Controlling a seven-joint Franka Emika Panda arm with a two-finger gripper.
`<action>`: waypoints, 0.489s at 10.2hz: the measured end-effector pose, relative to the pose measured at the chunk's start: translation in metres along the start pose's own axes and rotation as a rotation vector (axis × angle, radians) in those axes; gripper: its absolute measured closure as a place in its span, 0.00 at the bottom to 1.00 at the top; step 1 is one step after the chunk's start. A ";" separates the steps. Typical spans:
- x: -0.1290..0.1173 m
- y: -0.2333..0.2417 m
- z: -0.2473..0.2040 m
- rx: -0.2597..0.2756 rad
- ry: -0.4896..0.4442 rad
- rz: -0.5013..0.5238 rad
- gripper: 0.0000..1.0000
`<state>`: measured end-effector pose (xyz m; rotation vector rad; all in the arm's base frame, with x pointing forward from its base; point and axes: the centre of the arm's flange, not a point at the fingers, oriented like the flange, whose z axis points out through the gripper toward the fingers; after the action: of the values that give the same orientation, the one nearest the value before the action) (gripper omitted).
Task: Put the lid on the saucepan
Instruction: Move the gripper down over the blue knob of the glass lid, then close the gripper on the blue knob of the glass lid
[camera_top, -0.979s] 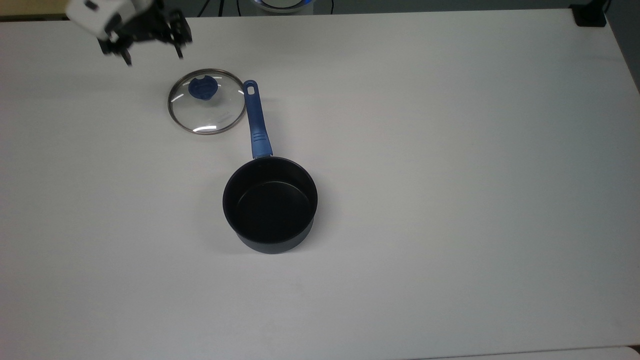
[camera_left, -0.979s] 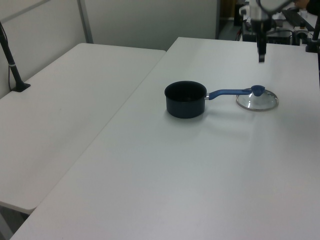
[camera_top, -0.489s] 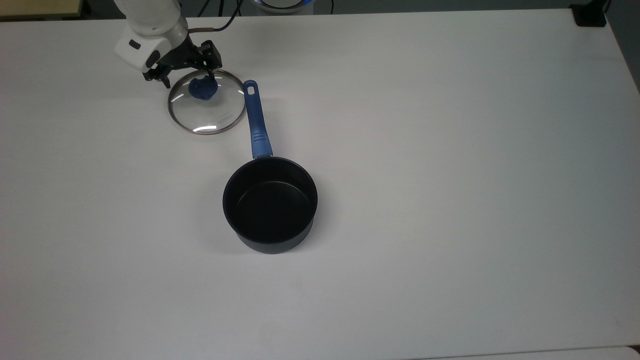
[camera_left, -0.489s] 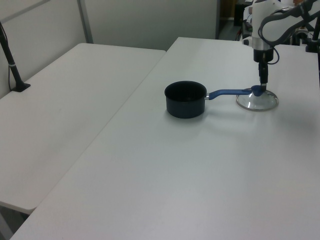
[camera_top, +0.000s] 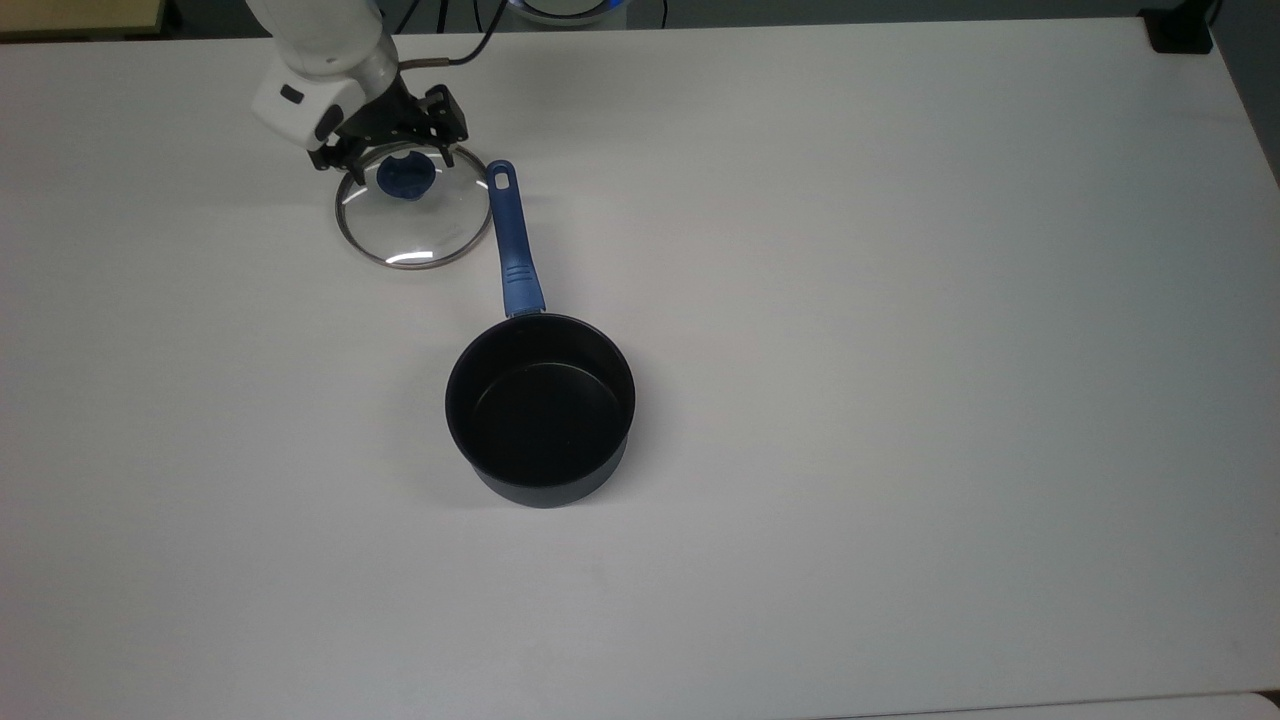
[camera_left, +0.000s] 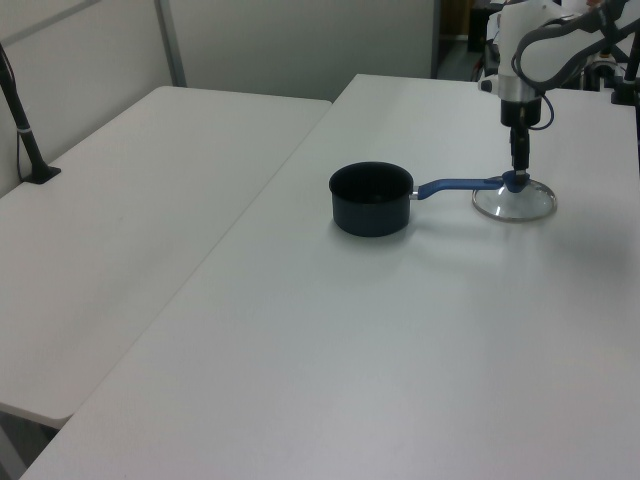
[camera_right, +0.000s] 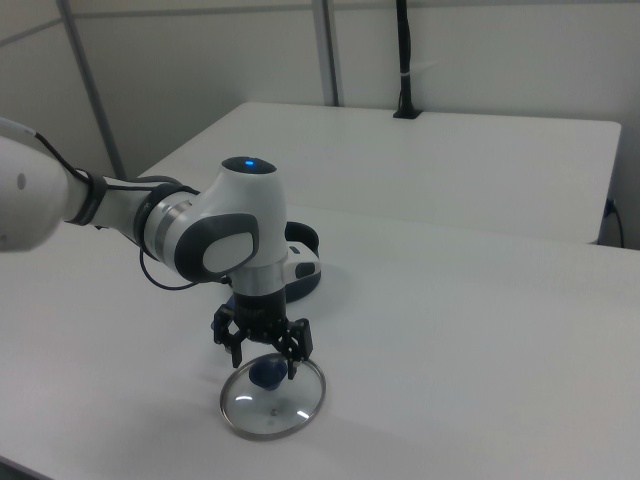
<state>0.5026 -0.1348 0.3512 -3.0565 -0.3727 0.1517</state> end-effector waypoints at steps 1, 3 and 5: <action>0.003 -0.003 0.007 0.004 -0.011 -0.003 0.04; 0.013 -0.005 0.017 -0.012 0.007 -0.010 0.16; 0.014 -0.004 0.016 -0.012 0.013 -0.008 0.36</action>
<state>0.5133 -0.1264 0.3347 -3.0662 -0.3868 0.1298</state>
